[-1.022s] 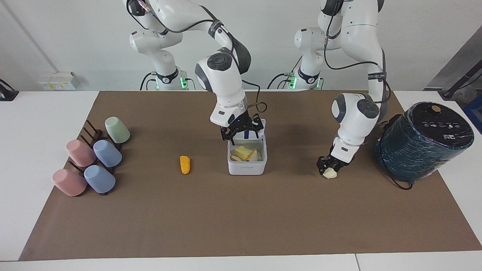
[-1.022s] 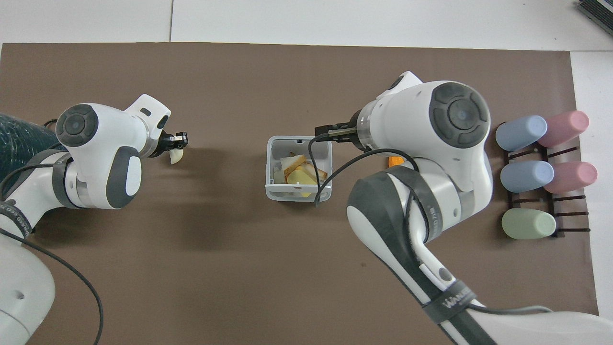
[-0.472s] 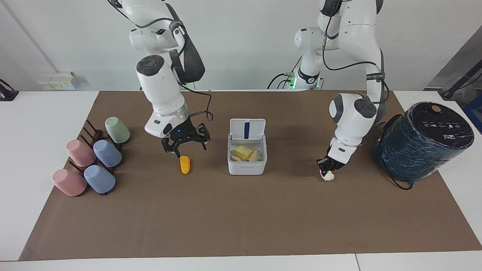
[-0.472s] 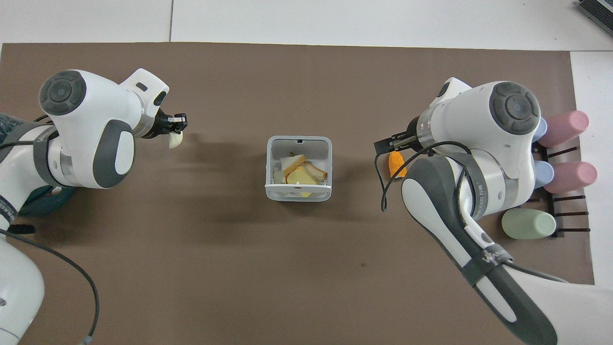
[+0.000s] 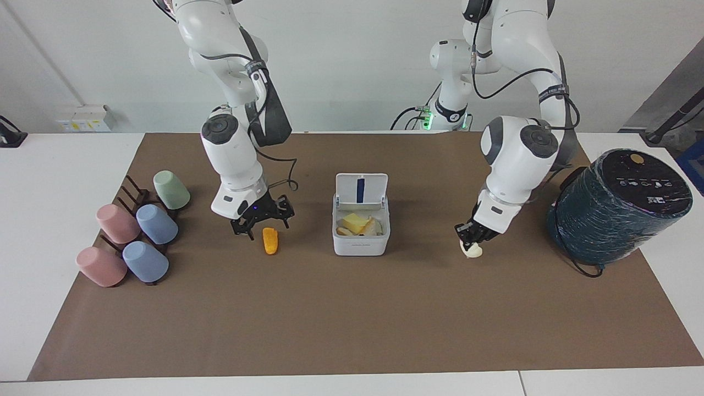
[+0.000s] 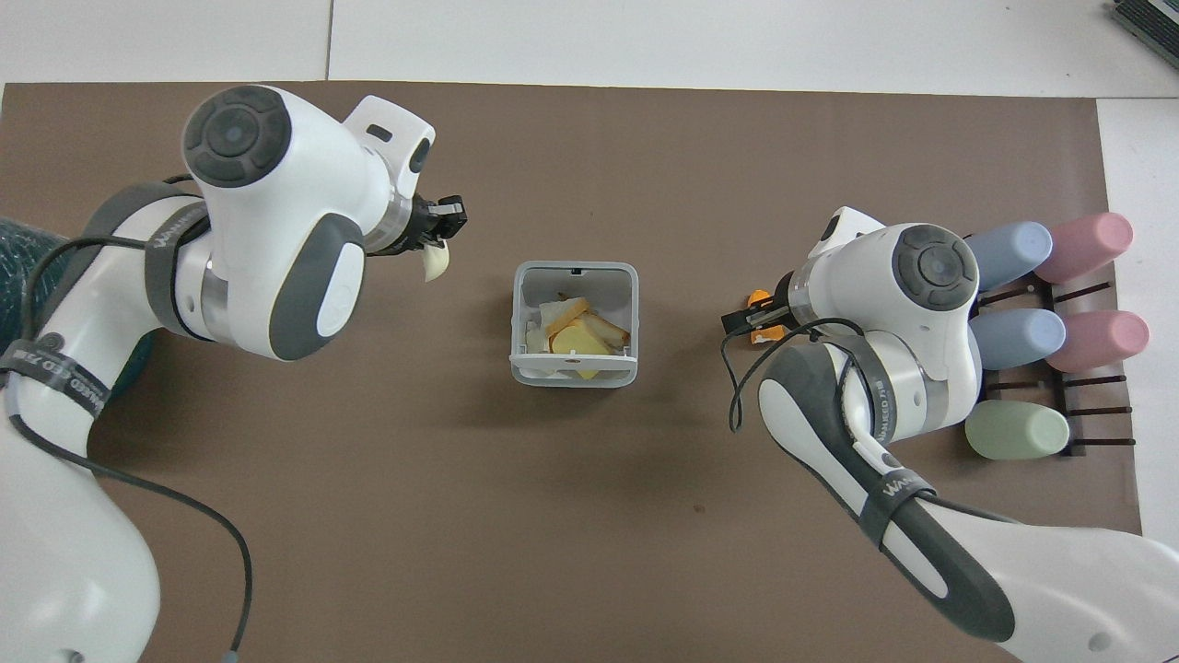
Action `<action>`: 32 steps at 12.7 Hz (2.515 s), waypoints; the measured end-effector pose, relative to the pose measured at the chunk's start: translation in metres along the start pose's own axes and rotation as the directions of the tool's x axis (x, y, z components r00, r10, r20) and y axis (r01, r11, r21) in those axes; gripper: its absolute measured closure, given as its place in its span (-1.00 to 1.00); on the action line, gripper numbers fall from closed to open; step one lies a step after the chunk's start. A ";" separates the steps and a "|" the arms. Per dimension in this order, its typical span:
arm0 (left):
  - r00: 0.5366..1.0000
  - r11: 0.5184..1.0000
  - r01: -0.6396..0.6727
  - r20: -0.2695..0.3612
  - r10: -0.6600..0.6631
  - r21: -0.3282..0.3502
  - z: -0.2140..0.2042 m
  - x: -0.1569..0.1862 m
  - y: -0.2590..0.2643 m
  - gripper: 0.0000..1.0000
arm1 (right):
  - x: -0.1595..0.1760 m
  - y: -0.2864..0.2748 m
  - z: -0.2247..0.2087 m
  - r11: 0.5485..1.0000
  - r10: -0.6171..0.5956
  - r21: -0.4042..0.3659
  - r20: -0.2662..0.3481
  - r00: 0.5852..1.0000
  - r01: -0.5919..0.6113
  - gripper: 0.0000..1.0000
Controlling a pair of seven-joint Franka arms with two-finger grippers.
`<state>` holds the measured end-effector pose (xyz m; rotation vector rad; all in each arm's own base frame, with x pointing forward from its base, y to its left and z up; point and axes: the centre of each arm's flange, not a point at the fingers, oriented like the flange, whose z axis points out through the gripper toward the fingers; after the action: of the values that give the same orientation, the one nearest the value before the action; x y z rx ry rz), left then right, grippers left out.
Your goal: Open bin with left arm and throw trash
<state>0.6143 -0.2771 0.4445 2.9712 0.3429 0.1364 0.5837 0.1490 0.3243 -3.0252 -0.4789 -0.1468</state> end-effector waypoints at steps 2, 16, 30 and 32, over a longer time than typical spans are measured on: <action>0.999 0.999 0.039 0.010 -0.039 -0.007 0.003 -0.031 0.038 0.81 | -0.007 0.001 0.011 1.000 0.002 0.001 0.018 1.000 -0.002 -1.00; 0.999 1.000 0.008 0.035 -0.007 -0.010 0.020 -0.094 0.096 -1.00 | -0.008 0.011 0.026 1.000 0.006 -0.016 0.014 1.000 -0.006 0.22; 0.978 0.968 -0.178 0.138 0.154 0.178 -0.146 0.042 -0.108 -1.00 | 0.059 -0.088 -0.147 0.951 0.243 0.225 -0.123 0.962 -0.211 0.22; 0.965 0.953 -0.245 0.142 0.222 0.179 -0.180 0.046 -0.146 -1.00 | 0.063 -0.132 -0.135 0.953 0.217 0.248 -0.151 0.964 -0.176 0.22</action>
<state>0.6074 -0.1016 0.6021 3.1870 -0.0143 -0.0548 0.5908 0.2812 0.4723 -2.7748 -0.1631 -0.3190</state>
